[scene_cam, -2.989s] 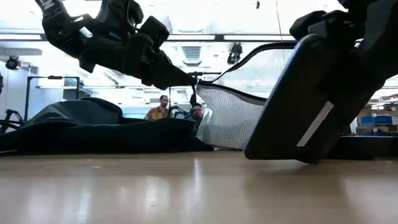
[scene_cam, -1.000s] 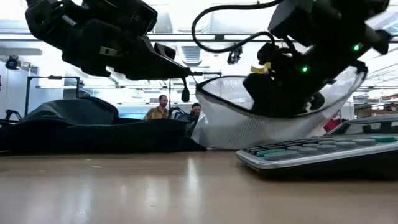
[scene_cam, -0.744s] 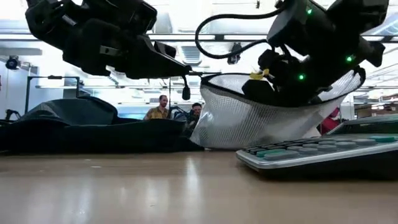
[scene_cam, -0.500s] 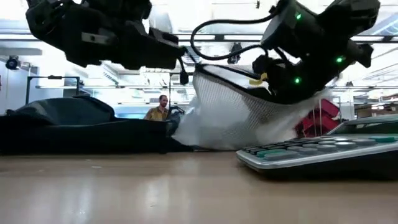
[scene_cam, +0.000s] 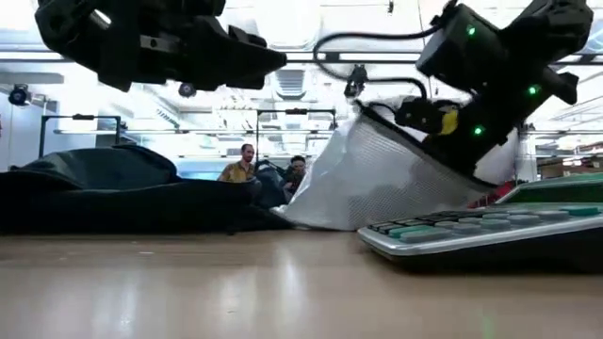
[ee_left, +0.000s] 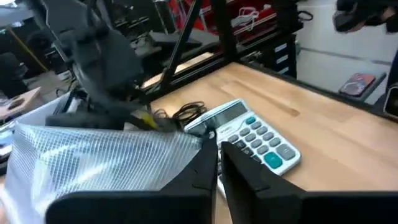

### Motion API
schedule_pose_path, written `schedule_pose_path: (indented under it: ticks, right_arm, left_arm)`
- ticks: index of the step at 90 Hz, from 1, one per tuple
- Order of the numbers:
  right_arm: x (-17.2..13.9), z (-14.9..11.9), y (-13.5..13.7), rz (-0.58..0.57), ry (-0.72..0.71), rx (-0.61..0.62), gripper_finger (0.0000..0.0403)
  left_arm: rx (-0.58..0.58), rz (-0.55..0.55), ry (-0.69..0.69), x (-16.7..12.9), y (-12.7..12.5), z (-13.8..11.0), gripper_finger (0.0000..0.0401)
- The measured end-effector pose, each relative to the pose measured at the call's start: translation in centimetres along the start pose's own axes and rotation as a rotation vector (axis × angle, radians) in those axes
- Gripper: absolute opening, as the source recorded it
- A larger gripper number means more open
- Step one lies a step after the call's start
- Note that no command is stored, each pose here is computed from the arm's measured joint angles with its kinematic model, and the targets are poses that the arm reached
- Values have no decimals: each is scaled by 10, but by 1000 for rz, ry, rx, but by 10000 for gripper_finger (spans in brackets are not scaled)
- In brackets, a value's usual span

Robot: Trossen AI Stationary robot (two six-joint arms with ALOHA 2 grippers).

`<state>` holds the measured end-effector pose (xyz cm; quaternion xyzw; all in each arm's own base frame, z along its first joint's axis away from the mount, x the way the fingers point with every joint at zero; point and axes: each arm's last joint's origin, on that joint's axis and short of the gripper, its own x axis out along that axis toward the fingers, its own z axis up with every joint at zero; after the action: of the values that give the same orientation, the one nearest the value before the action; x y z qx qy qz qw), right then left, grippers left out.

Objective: Unpack backpack
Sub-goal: Remove the black hand fan from the white zipper pouch

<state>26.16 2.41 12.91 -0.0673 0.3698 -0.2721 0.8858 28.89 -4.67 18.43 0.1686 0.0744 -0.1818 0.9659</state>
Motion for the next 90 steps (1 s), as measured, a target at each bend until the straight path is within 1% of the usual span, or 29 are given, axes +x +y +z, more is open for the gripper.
schedule_pose_path:
  ticks: [7,14,21,28,34,41,50,60,71,82,90]
  right_arm:
    - [-6,10,-9,54,-51,9,294]
    - [-8,13,-19,72,-58,3,297]
    - [-7,14,-26,98,-57,-15,298]
    - [-4,15,-33,127,-49,-20,295]
    - [1,15,-38,164,-31,-21,291]
    - [5,15,-45,197,-19,-20,286]
    - [10,15,-53,210,-9,-25,282]
    - [11,19,-58,217,9,-46,284]
    - [8,27,-59,221,46,-113,292]
    - [8,33,-65,213,117,-152,297]
    - [9,36,-70,245,123,-163,297]
  left_arm:
    - [2,56,48,0,2,-3,11]
    - [3,181,131,-2,10,-9,11]
    - [-15,317,202,-7,27,-18,11]
    - [-85,389,240,-14,51,-34,11]
    - [-161,379,241,-21,72,-51,11]
    - [-249,341,200,-27,95,-70,11]
    - [-325,289,165,-23,113,-93,11]
    - [-363,241,192,0,118,-116,10]
    - [-376,211,220,26,122,-134,10]
    - [-392,199,221,41,129,-141,10]
    - [-398,180,215,45,131,-142,10]
